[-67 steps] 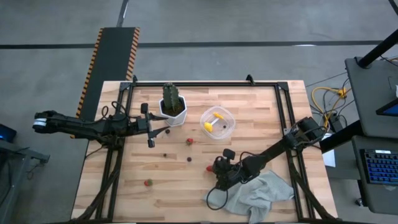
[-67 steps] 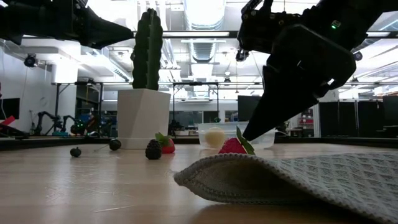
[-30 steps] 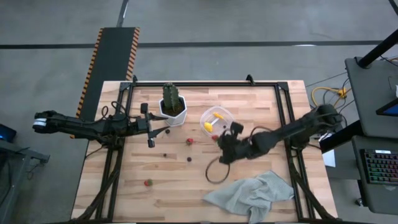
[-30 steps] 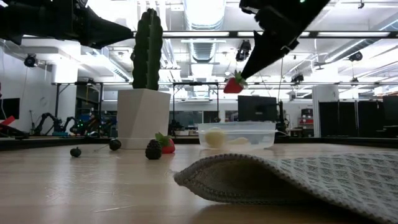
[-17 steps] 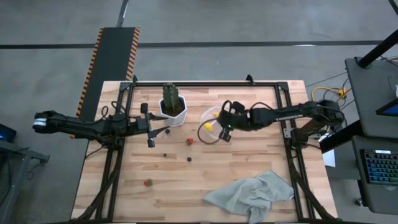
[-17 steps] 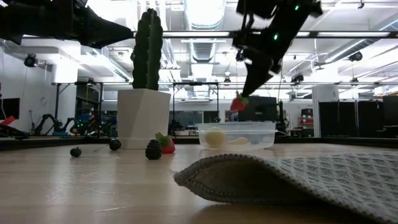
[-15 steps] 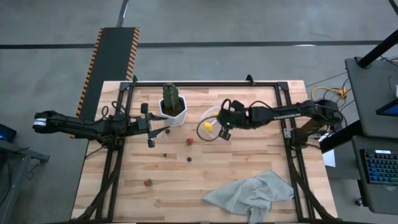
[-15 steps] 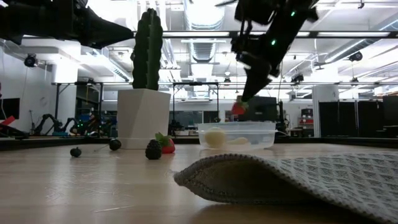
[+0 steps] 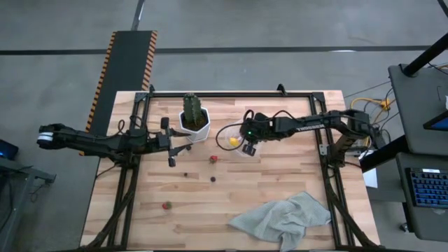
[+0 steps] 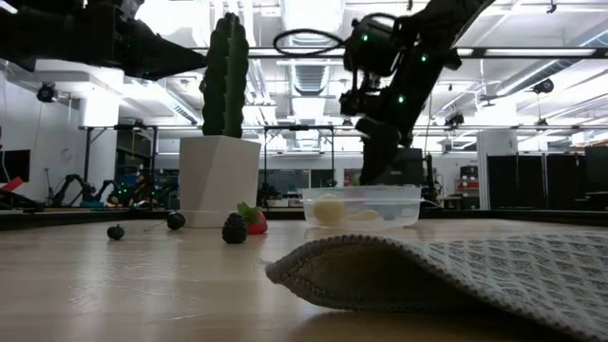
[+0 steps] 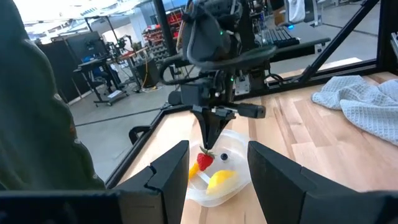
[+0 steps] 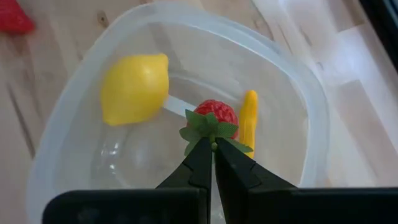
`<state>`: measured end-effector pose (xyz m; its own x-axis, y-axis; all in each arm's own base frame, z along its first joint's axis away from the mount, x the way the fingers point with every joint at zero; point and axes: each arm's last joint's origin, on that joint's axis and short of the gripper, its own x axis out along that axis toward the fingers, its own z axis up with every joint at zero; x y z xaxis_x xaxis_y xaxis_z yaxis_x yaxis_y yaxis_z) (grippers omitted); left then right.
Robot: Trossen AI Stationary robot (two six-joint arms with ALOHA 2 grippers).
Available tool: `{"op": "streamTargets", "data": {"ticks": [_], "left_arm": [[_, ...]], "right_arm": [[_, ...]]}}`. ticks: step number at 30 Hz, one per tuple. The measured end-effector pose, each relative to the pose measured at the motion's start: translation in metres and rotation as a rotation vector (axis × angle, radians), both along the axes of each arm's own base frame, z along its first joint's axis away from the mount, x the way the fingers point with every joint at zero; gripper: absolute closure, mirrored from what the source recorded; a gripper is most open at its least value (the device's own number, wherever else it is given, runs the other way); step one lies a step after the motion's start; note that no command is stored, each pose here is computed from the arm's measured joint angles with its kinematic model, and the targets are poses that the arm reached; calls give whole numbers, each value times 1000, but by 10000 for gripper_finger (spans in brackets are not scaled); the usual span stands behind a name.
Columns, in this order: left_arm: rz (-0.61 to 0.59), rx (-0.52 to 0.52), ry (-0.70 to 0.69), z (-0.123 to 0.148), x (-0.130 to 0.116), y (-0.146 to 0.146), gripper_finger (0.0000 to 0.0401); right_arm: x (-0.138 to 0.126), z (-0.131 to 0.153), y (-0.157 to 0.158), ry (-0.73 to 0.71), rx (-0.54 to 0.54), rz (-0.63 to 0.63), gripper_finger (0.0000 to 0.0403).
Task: Pick and placing Produce into tupperware
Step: Put the middle right red strawberry into the transparent container, then put the black cherry into the transparent container
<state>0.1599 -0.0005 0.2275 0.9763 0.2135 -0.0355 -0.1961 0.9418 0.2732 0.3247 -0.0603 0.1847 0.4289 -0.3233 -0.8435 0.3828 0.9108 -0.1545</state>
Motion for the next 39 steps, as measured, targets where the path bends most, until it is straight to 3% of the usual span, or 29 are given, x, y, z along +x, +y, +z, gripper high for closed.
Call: {"op": "streamTargets", "data": {"ticks": [5,17,28,32,39], "left_arm": [[0,0,5,-1,1,0,250],[0,0,4,0,1,0,250],[0,1,1,0,1,0,250],[0,1,-4,1,0,0,250],[0,0,-22,5,-1,0,250]], "right_arm": [[6,-9,-5,-24,55,19,395],[8,-13,-5,-17,53,40,391],[7,-11,-5,-24,69,12,306],[4,14,3,-117,68,53,283],[-22,84,61,-396,83,312,278]]}}
